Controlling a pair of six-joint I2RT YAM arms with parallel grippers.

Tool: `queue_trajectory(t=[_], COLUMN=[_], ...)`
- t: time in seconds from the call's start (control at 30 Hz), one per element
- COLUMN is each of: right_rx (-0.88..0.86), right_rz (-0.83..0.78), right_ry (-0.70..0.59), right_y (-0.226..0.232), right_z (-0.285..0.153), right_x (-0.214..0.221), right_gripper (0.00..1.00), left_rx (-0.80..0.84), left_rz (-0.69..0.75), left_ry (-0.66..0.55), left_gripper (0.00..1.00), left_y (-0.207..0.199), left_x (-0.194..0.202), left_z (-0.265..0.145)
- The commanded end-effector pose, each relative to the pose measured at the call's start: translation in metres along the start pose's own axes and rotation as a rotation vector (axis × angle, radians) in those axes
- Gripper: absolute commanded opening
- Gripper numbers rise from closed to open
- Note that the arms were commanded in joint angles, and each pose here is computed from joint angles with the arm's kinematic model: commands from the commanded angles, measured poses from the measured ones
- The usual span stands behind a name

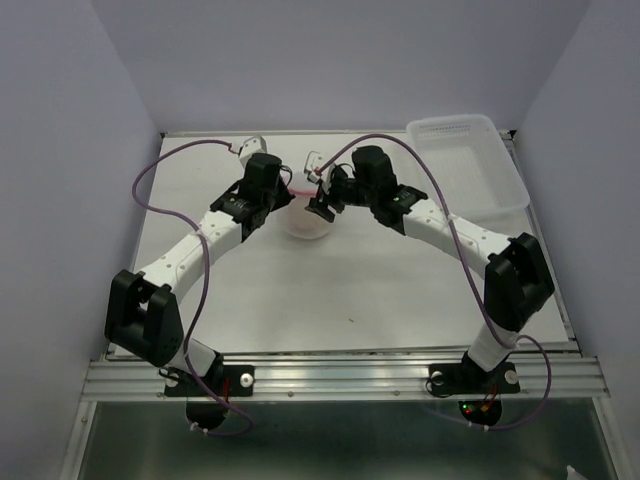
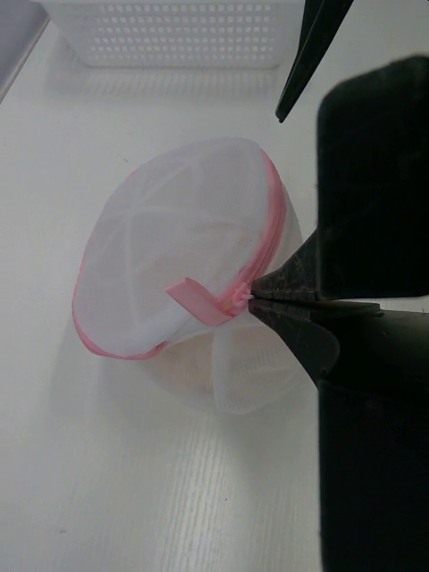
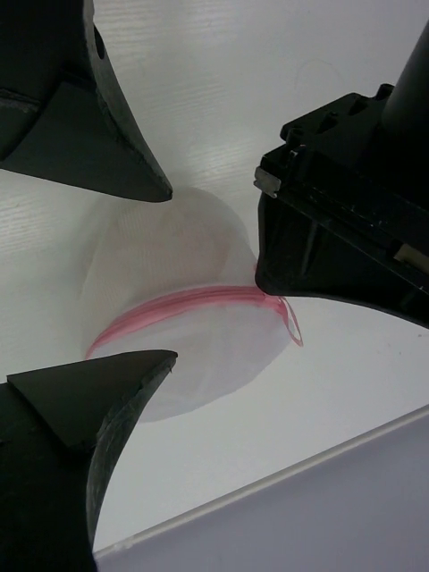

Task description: Place the bra in the laundry bag and zip it closed

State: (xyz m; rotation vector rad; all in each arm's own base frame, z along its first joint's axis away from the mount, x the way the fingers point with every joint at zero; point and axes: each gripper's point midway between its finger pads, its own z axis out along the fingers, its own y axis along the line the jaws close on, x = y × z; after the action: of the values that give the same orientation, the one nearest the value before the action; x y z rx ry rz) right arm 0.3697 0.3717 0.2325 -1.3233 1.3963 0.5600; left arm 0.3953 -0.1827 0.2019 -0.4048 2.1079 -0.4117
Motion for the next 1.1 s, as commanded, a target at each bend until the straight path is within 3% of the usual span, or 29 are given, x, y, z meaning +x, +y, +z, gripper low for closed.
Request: queue_trajectory(t=[0.0,0.33,0.43,0.47,0.57,0.7,1.07], right_rx=[0.068,0.048,0.045,0.045,0.049,0.063,0.069], right_rz=[-0.033,-0.033,-0.034,-0.036,-0.045,-0.07,-0.115], right_ry=[-0.023,0.004,-0.007,-0.007,-0.002,0.017,0.044], right_y=[-0.02,-0.024,-0.026,-0.026,-0.027,-0.027,-0.018], right_z=[0.009,0.035,0.038,0.039,0.038,0.033,0.012], right_x=[-0.015,0.004,0.0,0.0,0.002,0.006,0.012], right_gripper=[0.72,0.7,0.51,0.36,0.17,0.01,0.01], left_rx=[0.026,0.059,0.066,0.075,0.074,0.058,-0.137], left_rz=[-0.041,-0.021,-0.024,-0.021,-0.021,-0.011,-0.041], left_ry=[-0.048,-0.016,-0.01,-0.002,-0.008,-0.019,-0.028], left_gripper=[0.0,0.0,0.0,0.0,0.0,0.0,0.0], left_y=[-0.016,-0.023,-0.025,-0.027,-0.026,-0.022,0.044], left_x=[-0.02,-0.01,-0.009,-0.008,-0.009,-0.01,-0.012], left_z=[-0.006,-0.006,-0.005,-0.006,-0.006,-0.005,0.014])
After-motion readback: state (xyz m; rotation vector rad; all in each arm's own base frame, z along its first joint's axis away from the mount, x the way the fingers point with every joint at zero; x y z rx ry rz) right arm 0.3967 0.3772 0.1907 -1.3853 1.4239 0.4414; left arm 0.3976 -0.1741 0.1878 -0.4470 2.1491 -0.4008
